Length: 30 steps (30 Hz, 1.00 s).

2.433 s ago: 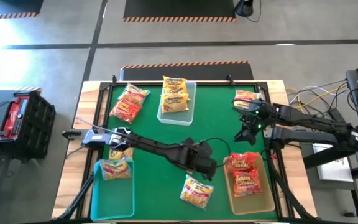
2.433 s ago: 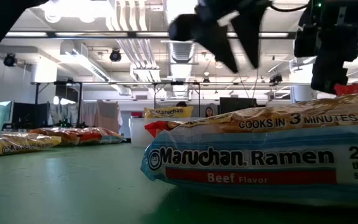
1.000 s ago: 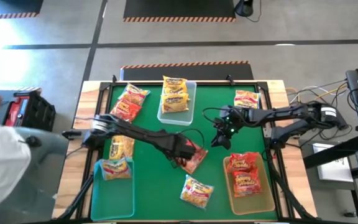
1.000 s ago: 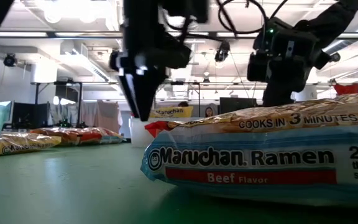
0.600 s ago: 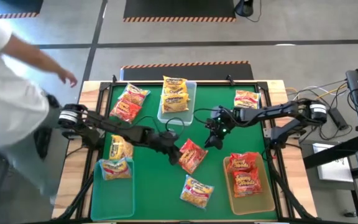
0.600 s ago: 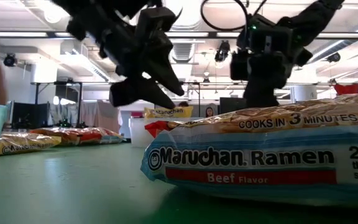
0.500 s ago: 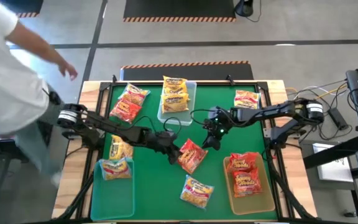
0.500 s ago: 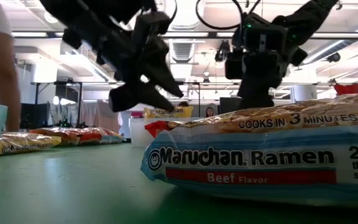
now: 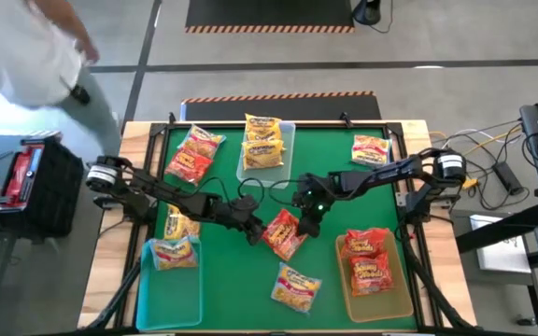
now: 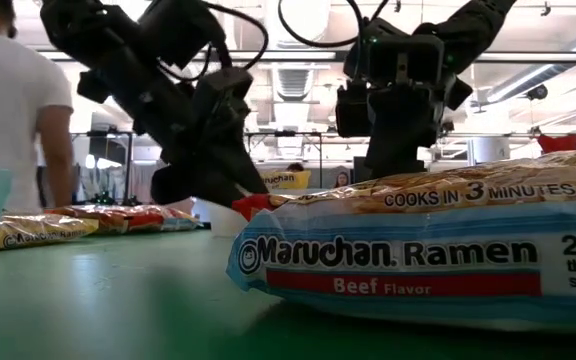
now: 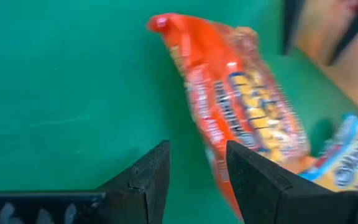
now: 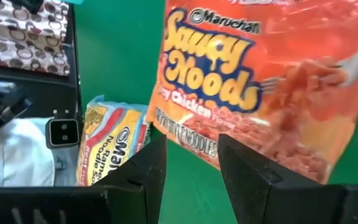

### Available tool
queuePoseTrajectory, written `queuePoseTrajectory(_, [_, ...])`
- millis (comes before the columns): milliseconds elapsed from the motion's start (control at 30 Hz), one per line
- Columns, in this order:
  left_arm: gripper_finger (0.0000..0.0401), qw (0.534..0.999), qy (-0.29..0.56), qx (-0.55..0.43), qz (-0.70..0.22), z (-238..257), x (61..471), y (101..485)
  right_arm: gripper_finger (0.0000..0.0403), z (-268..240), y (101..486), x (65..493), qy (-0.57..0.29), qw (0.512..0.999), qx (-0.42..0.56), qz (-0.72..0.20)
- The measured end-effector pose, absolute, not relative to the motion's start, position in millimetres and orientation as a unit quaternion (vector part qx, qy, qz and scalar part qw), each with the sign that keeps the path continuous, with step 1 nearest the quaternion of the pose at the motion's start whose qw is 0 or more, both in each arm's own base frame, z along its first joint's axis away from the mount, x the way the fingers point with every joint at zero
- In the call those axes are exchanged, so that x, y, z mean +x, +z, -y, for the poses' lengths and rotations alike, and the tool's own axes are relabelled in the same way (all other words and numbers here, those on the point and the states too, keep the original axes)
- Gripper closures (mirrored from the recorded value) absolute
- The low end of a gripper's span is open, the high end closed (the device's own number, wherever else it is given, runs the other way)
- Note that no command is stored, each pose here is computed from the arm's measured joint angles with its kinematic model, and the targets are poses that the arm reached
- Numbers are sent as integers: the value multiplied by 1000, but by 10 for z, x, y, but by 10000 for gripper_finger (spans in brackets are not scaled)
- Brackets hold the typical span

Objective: Sort Maruchan noodles
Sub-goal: Put the bottom orange noodle pack into the orange bin

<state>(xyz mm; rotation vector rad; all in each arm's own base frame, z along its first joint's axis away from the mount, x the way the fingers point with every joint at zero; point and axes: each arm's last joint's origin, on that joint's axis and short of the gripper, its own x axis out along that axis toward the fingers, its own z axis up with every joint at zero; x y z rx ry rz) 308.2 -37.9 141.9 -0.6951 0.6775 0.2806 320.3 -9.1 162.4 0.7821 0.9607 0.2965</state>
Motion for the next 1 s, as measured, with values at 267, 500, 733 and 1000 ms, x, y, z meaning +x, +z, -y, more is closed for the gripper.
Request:
queuePoseTrajectory(267, [262,876,173,-350,-283,319,3049,1366,268,35,1556,3229,152,784,357,-484])
queuePoseTrajectory(500, [262,881,140,-366,-265,334,3091,1420,268,-12,1486,3219,154,775,354,-501])
queuePoseTrajectory(733, [262,853,126,-428,-269,359,3095,1424,268,-7,1376,3240,151,773,346,-510])
queuePoseTrajectory(1000, [260,789,155,-535,-259,629,3043,1414,268,-60,1299,3259,154,768,343,-518])
